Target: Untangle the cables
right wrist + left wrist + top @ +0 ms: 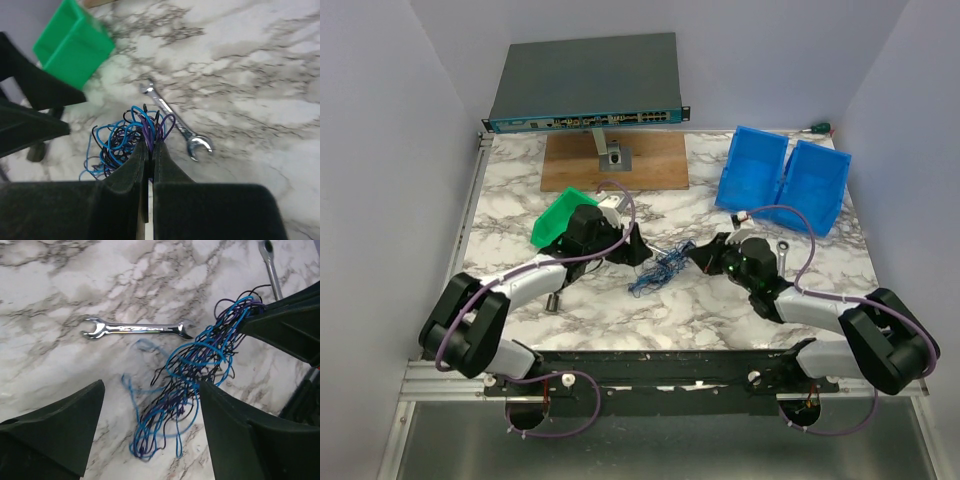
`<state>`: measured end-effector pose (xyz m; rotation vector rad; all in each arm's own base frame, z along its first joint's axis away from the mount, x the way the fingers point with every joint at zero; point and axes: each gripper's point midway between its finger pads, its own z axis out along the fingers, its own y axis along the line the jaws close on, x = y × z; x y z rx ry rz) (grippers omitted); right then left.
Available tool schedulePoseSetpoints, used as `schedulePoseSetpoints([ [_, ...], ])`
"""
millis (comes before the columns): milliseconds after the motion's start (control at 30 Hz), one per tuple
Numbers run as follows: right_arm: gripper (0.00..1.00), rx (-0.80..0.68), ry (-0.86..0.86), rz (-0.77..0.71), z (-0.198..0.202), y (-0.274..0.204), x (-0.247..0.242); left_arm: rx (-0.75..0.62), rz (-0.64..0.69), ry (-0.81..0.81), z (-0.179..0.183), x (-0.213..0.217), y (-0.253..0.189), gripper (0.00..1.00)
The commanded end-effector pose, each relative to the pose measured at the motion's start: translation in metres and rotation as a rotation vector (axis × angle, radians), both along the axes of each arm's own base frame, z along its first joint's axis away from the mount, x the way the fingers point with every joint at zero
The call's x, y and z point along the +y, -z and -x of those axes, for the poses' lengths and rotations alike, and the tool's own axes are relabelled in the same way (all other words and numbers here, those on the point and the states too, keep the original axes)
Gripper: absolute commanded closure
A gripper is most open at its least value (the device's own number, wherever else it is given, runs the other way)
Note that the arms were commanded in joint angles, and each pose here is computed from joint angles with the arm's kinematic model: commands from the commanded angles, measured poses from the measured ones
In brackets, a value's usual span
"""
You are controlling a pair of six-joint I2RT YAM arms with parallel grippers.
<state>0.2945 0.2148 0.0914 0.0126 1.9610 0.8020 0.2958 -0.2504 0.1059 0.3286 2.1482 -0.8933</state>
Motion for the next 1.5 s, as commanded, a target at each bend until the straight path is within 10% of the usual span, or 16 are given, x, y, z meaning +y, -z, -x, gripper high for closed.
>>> schedulePoseSetpoints([
  [0, 0.99, -0.132, -0.227, -0.102, 0.017, -0.035, 0.033, 0.031, 0.072, 0.211, 0.013, -0.039, -0.006, 0.18],
  [533, 0.99, -0.104, -0.177, -0.100, 0.009, -0.030, 0.030, 0.159, 0.130, 0.415, 0.044, -0.069, 0.008, 0.25],
  [800, 0.99, -0.101, -0.164, -0.097, 0.007, -0.030, 0.029, 0.162, 0.161, 0.446, 0.047, -0.073, 0.004, 1.00],
  [933, 0.28, -0.093, -0.246, -0.107, 0.015, -0.030, 0.040, 0.124, 0.158, 0.417, 0.045, -0.069, 0.000, 1.00],
  [967, 0.24, -0.086, -0.259, -0.115, 0.015, -0.029, 0.042, 0.115, 0.160, 0.409, 0.044, -0.068, -0.002, 1.00],
  [1467, 0.47, -0.058, -0.522, -0.239, 0.046, -0.029, 0.076, 0.021, 0.295, 0.364, 0.038, -0.050, -0.029, 1.00],
])
